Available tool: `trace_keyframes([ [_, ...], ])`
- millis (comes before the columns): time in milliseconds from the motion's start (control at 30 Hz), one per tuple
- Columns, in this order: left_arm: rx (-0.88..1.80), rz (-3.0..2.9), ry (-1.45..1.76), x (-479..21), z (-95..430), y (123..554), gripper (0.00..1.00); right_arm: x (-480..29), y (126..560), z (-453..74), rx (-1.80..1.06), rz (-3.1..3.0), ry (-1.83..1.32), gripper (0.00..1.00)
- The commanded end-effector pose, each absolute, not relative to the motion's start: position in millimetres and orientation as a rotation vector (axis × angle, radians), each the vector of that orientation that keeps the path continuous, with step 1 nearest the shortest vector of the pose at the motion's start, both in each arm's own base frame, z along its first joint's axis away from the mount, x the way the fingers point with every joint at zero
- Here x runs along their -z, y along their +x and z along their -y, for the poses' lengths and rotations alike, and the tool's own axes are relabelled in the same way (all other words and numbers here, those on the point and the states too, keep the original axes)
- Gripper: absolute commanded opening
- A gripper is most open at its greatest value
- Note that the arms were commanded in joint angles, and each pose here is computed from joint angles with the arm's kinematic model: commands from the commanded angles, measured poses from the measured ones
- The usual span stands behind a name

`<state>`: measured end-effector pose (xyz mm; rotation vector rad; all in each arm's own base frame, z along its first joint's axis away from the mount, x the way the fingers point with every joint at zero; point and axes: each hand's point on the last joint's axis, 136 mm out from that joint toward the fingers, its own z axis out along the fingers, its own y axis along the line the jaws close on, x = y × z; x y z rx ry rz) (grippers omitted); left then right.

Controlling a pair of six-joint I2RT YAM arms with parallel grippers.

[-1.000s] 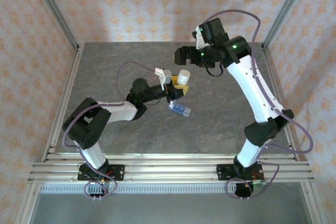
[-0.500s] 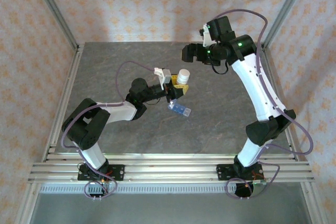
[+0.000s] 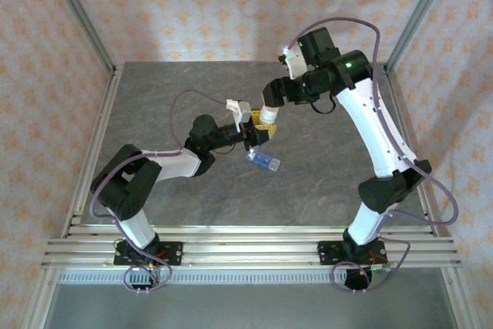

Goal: Sort the pills into containers

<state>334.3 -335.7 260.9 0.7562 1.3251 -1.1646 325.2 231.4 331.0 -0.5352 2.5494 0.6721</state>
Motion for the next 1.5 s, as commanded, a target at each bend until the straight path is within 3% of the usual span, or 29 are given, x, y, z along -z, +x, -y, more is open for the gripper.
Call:
trace_keyframes([
  [0, 1.166, -1.202, 0.788, -295, 336, 325, 0.0, -328, 318, -232, -0.592, -2.554, -0.639, 0.78],
  [500, 1.164, -1.203, 0.786, -294, 336, 326, 0.0, -322, 320, -243, -0.598, -2.572, -0.67, 0.63],
  [733, 1.163, -1.204, 0.784, -294, 336, 326, 0.0, -314, 319, -246, -0.609, -2.601, -0.666, 0.47],
  [1000, 1.16, -1.199, 0.781, -295, 336, 327, 0.0, -300, 322, -247, -0.617, -2.658, -0.482, 0.34],
  [1300, 1.16, -1.204, 0.781, -294, 336, 327, 0.0, -285, 327, -247, -0.598, -2.66, -0.304, 0.35],
  [1467, 1.161, -1.208, 0.78, -292, 336, 328, 0.0, -300, 331, -245, -0.578, -2.622, -0.29, 0.46],
])
